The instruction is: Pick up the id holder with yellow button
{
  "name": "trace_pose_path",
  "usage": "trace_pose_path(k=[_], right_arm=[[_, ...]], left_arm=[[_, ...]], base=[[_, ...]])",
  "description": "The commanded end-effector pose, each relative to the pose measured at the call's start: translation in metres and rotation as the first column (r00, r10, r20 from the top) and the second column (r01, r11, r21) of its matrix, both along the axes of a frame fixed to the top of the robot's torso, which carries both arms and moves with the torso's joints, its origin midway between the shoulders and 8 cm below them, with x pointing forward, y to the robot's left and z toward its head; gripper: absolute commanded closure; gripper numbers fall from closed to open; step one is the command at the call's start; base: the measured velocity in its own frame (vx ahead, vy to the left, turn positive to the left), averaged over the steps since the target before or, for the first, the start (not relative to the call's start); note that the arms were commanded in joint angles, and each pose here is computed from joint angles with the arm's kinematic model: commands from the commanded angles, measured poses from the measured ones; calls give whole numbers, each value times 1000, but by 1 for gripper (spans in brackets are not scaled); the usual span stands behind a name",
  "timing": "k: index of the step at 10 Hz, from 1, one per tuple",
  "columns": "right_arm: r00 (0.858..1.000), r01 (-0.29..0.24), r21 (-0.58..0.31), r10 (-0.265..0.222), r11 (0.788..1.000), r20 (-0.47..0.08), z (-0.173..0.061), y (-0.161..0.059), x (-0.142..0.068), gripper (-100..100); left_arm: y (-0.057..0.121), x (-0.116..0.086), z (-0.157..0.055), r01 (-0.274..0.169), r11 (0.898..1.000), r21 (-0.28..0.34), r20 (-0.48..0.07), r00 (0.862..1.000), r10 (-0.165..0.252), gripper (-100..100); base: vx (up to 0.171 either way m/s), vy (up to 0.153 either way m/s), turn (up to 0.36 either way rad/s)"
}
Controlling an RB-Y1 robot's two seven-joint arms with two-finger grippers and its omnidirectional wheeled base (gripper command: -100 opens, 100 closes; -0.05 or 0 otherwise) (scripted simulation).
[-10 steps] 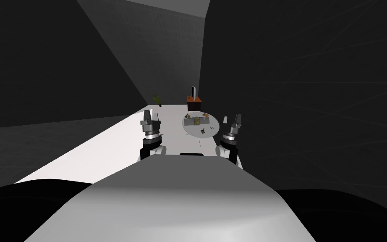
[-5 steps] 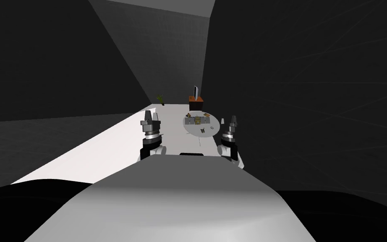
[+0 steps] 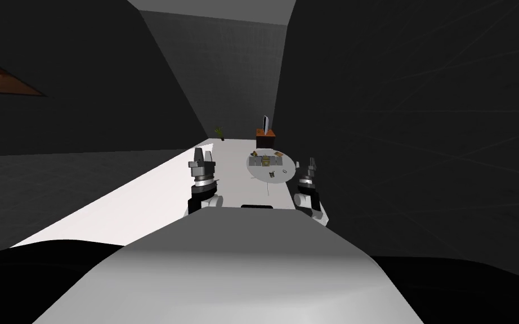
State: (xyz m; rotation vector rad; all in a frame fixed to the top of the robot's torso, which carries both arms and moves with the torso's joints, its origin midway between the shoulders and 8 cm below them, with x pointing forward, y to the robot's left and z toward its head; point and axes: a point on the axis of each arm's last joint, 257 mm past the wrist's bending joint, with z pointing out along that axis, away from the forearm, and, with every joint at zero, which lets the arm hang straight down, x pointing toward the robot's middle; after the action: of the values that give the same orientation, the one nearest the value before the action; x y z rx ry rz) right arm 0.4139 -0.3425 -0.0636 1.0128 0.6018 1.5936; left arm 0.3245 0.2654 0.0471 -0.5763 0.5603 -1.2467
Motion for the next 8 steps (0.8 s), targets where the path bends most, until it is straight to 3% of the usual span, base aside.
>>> trace_pose_path(k=[1, 3, 8], right_arm=[[1000, -9, 37, 10, 999, -25, -9, -6, 6, -100], [994, -13, 143, 27, 990, -101, -39, -33, 23, -100], [980, 1, 304, 60, 953, -191, -83, -65, 38, -100]], left_arm=[[0, 0, 0, 0, 1000, 0, 0, 1000, 0, 0], [0, 0, 0, 0, 1000, 0, 0, 1000, 0, 0], [0, 0, 0, 0, 1000, 0, 0, 1000, 0, 0]], base=[[-23, -54, 73], [-43, -67, 191], [-34, -59, 129]])
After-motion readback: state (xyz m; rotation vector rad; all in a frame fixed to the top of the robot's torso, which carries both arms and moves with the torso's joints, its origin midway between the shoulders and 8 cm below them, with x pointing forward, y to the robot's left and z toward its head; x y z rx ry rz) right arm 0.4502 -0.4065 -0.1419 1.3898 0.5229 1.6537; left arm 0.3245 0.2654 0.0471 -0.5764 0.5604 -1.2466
